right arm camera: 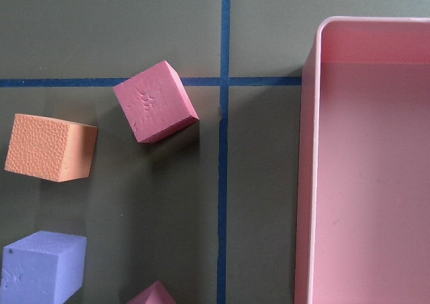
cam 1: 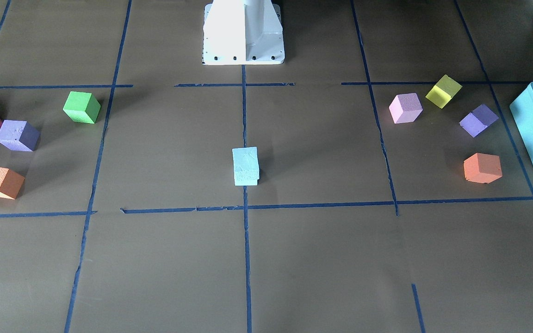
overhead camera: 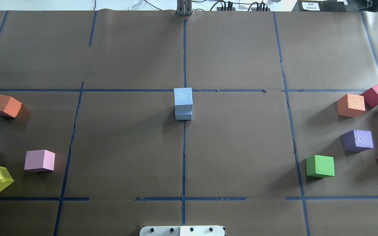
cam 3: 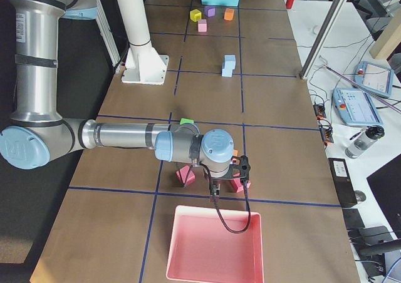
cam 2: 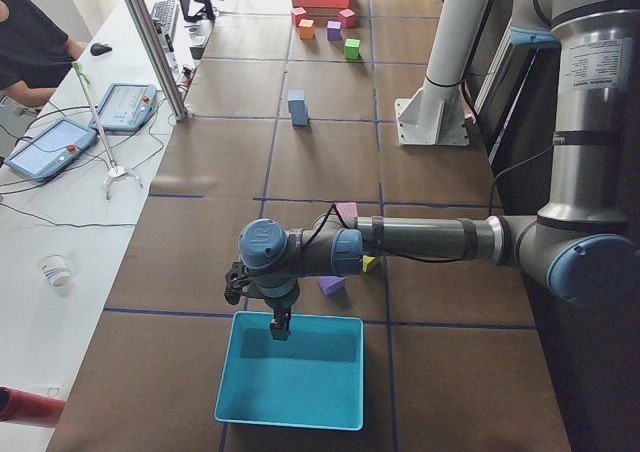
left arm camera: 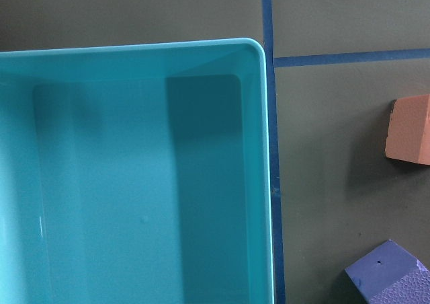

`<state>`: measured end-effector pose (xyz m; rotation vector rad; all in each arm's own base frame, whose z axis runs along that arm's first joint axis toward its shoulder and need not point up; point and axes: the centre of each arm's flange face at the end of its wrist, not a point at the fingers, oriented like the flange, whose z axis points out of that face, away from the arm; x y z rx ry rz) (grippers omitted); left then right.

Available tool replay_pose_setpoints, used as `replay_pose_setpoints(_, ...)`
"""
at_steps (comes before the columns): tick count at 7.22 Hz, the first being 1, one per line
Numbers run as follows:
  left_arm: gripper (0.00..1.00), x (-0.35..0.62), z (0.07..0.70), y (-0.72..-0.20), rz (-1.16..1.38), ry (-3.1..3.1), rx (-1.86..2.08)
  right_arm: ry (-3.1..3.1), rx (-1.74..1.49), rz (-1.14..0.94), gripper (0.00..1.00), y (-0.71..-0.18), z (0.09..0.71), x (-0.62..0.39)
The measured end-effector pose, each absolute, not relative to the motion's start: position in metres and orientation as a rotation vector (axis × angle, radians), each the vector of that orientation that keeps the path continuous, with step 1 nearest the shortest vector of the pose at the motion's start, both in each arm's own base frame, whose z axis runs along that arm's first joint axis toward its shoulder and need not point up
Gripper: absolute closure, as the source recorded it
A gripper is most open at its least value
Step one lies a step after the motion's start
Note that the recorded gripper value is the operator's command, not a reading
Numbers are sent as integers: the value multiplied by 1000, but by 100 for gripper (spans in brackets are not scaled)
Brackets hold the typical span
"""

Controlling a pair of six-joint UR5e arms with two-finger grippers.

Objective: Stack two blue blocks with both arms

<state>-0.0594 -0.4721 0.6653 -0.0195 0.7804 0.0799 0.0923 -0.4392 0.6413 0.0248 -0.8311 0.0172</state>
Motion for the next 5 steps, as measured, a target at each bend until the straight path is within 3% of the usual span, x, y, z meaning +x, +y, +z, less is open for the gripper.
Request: replay_pose_setpoints(5,0,-59,668,-472,78,780,-24,-829,23,22,0,-439,643,94)
